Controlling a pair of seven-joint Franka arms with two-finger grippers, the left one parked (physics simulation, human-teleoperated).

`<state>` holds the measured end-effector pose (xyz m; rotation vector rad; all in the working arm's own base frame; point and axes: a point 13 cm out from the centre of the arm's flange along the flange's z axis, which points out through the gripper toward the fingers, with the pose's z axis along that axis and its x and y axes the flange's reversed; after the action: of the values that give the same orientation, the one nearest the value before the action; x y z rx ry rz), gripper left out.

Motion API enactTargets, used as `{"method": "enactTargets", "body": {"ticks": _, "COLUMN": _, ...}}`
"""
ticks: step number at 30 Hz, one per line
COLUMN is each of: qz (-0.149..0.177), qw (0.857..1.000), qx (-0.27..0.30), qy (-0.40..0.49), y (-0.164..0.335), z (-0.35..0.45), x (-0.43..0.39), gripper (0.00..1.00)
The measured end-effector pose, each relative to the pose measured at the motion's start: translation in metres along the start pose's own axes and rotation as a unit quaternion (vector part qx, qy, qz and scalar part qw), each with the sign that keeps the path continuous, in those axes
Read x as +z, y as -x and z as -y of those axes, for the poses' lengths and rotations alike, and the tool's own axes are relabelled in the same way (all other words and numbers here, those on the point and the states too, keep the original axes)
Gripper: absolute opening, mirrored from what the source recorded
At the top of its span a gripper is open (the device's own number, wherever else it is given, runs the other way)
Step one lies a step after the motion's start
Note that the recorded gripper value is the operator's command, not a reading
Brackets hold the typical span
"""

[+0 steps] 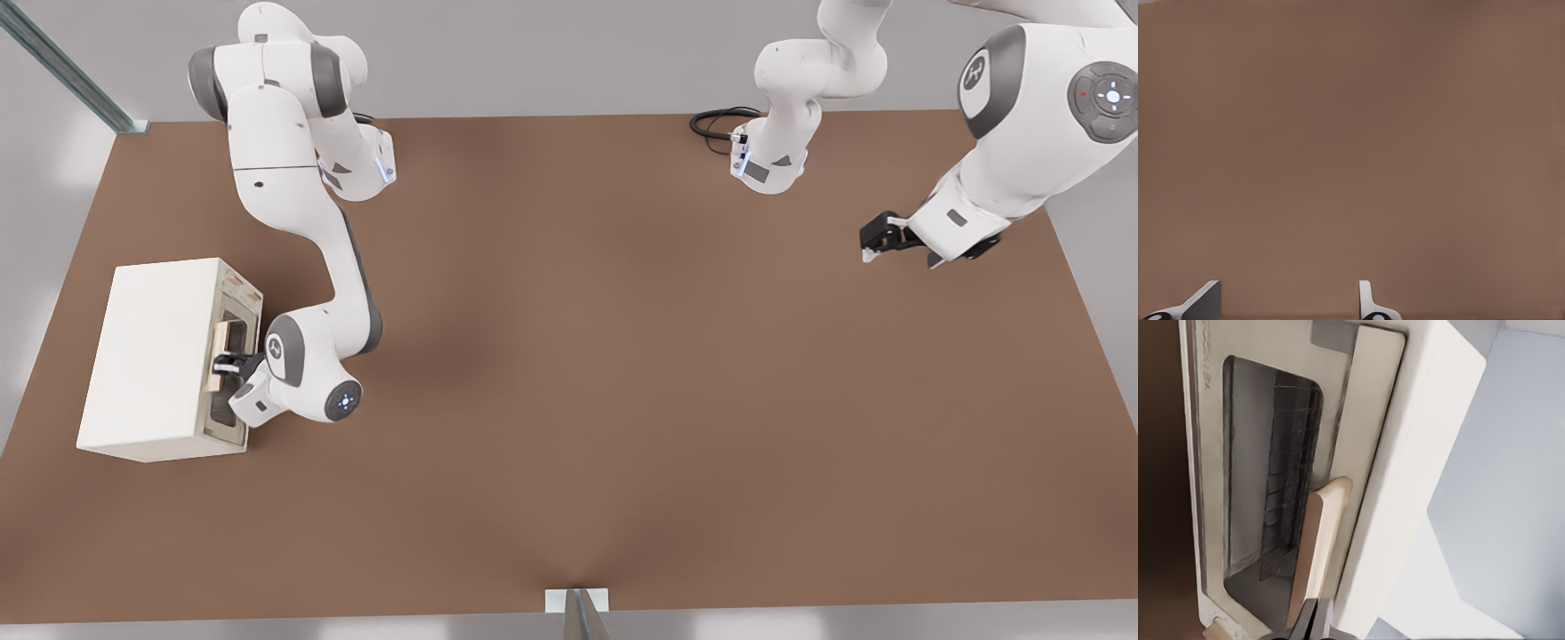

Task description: Keep left arm still and open the oven door with right arm

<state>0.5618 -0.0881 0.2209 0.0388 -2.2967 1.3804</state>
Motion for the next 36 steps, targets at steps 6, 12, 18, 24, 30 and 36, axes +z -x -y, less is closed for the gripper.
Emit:
{"method": "enactTargets", "body": {"ticks": 6, "qz": -0.016, "qw": 1.0, "qx": 0.023, "qy": -0.004, "y": -0.003, "z": 0.002, "x": 0.02, "gripper": 0.21}}
{"method": "enactTargets", "body": {"ticks": 12, "qz": -0.021, "qw": 0.999, "qx": 0.035, "qy": -0.017, "y": -0.003, "z": 0.001, "x": 0.034, "gripper": 0.21}}
{"method": "enactTargets", "body": {"ticks": 18, "qz": 0.01, "qw": 0.999, "qx": 0.041, "qy": -0.023, "y": -0.002, "z": -0.014, "x": -0.005, "gripper": 0.21}}
{"method": "enactTargets", "body": {"ticks": 24, "qz": 0.064, "qw": 0.99, "qx": 0.08, "qy": 0.098, "y": -0.01, "z": 0.001, "x": -0.092, "gripper": 0.21}}
{"method": "enactTargets", "body": {"ticks": 30, "qz": 0.132, "qw": 0.903, "qx": 0.122, "qy": 0.389, "y": -0.073, "z": 0.147, "x": -0.202, "gripper": 1.0}}
{"method": "enactTargets", "body": {"ticks": 36, "qz": 0.143, "qw": 0.885, "qx": 0.074, "qy": 0.437, "y": -0.085, "z": 0.16, "x": -0.207, "gripper": 1.0}}
